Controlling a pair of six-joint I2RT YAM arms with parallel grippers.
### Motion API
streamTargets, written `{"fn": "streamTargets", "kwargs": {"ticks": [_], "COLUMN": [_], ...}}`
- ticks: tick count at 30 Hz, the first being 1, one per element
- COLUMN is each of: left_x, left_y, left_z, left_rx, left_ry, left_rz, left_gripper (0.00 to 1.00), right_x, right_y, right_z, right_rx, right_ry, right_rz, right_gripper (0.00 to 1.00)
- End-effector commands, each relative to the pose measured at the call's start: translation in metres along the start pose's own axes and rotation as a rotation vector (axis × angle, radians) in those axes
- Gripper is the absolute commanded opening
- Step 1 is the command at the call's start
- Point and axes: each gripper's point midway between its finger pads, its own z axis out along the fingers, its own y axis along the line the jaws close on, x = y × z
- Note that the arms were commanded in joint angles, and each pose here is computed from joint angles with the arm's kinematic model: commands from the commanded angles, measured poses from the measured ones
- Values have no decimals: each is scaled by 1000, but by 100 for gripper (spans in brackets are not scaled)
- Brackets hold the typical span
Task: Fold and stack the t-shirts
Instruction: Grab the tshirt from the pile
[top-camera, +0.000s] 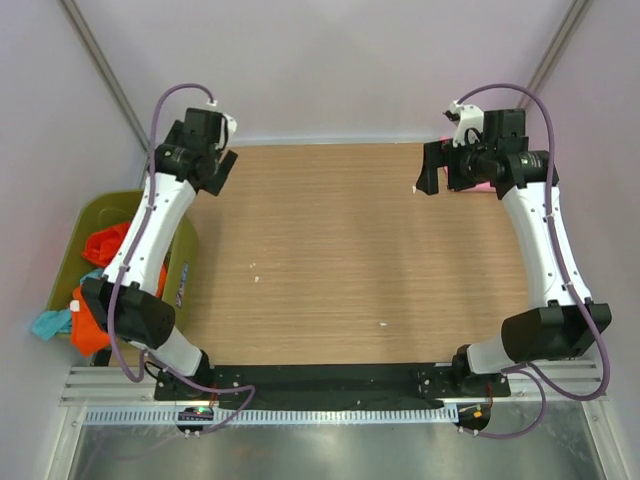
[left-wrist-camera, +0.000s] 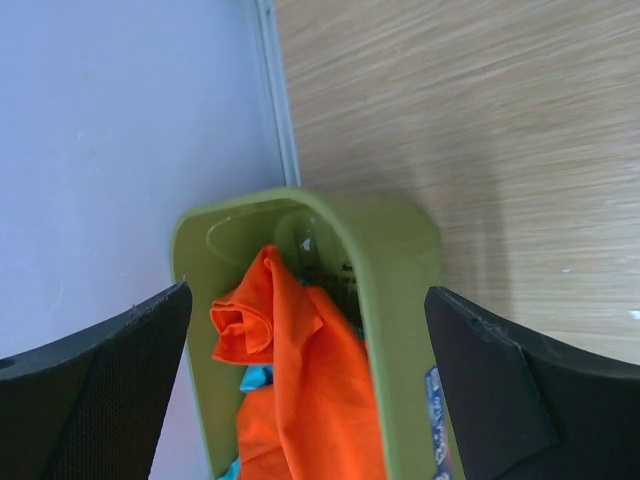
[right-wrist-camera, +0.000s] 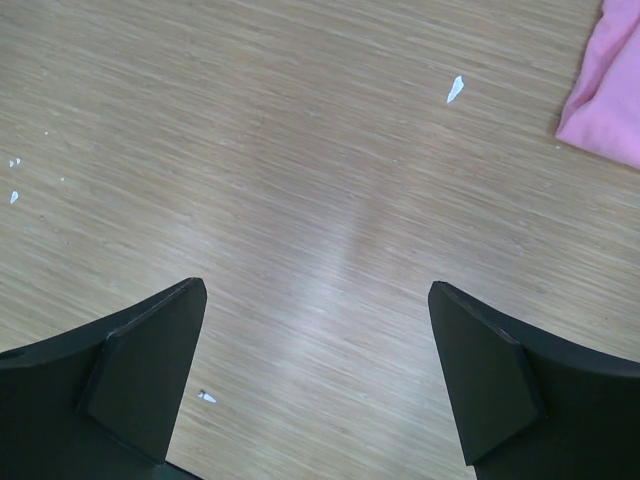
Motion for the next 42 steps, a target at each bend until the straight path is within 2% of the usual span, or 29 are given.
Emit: {"fn": "streamTargets", "kwargs": {"ticks": [1,3,8,9,12,18,27,30,31,35,39,42], "left_x": [20,39,90,114,152,210,257,272,275,286,284,262], "left_y": [41,55,73,85,96,81,61,45,43,30,26,36], "left_z": [3,5,1,1,7,30,62,76,79,91,98,95], "left_rx": [-78,-98,-132,-173,-206,-163,-88,6,25,128,177,192], "left_ry": [-14,7,121,156,242,413,506,559,570,610,620,543], "left_rz": [-84,-130,-233,-281,-315,-366,-473,-507,-523,-613,-637,-666], "left_gripper": [99,100,93,93,91,86,84,73,64,48,0,0], "right_x": [-7,-7,-4,-3,0,5,-4,-2,-2,0,5,8], "right_y": [5,4,4,4,3,3,-4,-5,-6,-9,-11,-11], "right_z": [-1,1,6,8,13,25,30,34,35,34,30,27], "right_rx": [-41,-40,-51,-53,-56,-80,-65,-63,-60,-45,-28,-19], "right_ry": [-12,-8,8,12,23,62,71,83,87,90,96,93], "right_rz": [-24,-22,-23,-21,-17,-2,-18,-19,-17,-24,-34,-38], "right_gripper": [100,100,100,100,100,100,100,100,100,100,100,100]}}
